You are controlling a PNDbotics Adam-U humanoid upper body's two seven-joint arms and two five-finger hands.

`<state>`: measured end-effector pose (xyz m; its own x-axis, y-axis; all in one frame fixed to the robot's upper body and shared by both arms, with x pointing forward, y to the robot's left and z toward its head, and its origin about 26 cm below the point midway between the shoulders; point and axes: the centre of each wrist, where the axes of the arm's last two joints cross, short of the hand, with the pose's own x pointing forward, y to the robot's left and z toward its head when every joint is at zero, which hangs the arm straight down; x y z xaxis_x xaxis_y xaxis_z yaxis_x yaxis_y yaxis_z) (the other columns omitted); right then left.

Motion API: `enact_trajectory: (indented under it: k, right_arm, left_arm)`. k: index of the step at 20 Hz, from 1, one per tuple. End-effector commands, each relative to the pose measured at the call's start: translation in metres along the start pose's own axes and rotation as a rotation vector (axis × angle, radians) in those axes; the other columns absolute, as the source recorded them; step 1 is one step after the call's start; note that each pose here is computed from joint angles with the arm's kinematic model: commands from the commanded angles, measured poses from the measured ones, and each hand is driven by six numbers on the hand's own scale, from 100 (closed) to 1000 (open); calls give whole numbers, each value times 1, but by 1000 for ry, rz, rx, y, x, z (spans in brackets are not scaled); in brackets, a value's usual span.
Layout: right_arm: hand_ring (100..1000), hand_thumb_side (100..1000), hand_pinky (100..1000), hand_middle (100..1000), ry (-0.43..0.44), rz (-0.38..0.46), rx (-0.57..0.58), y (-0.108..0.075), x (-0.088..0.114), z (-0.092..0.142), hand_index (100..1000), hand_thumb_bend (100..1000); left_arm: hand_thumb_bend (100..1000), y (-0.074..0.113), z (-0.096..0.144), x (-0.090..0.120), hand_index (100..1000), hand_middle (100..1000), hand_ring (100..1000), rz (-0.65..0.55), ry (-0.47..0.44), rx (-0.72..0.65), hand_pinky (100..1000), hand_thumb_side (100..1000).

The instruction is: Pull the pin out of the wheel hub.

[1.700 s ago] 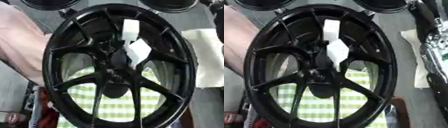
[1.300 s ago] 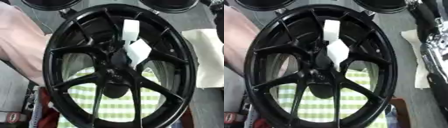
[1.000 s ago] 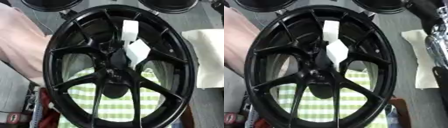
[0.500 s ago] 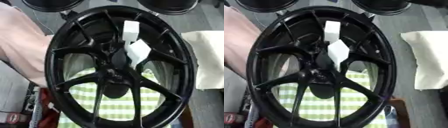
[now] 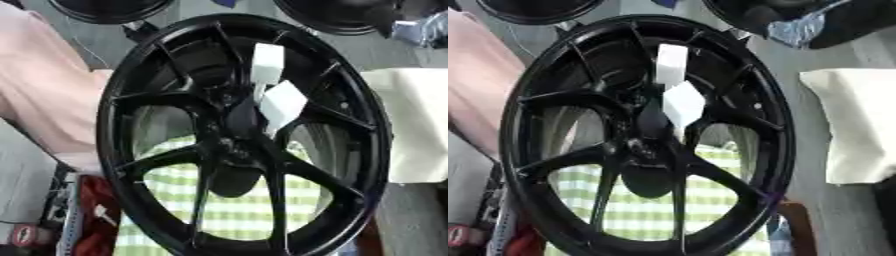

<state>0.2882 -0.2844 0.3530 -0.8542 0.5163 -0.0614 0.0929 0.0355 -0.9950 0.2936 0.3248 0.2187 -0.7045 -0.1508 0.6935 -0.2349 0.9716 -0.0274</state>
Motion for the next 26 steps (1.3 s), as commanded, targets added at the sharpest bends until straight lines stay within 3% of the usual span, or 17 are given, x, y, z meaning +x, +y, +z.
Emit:
enact_trajectory:
  k: [1, 12, 26]
  right_arm:
    - [809, 254, 873, 711, -66, 78, 77, -8, 5, 1, 749, 257]
    - [818, 204, 869, 727, -149, 23, 222, 12, 7, -8, 777, 366]
    - [775, 151, 814, 775, -99, 21, 295, 19, 14, -24, 858, 438]
  left_arm:
    - [100, 1, -6, 9, 831, 637, 660, -15, -37, -26, 837, 766]
    - [100, -1, -7, 10, 832, 636, 660, -9, -39, -41, 837, 769]
    - [100, -2, -6, 9, 832, 636, 660, -11, -31, -47, 838, 775]
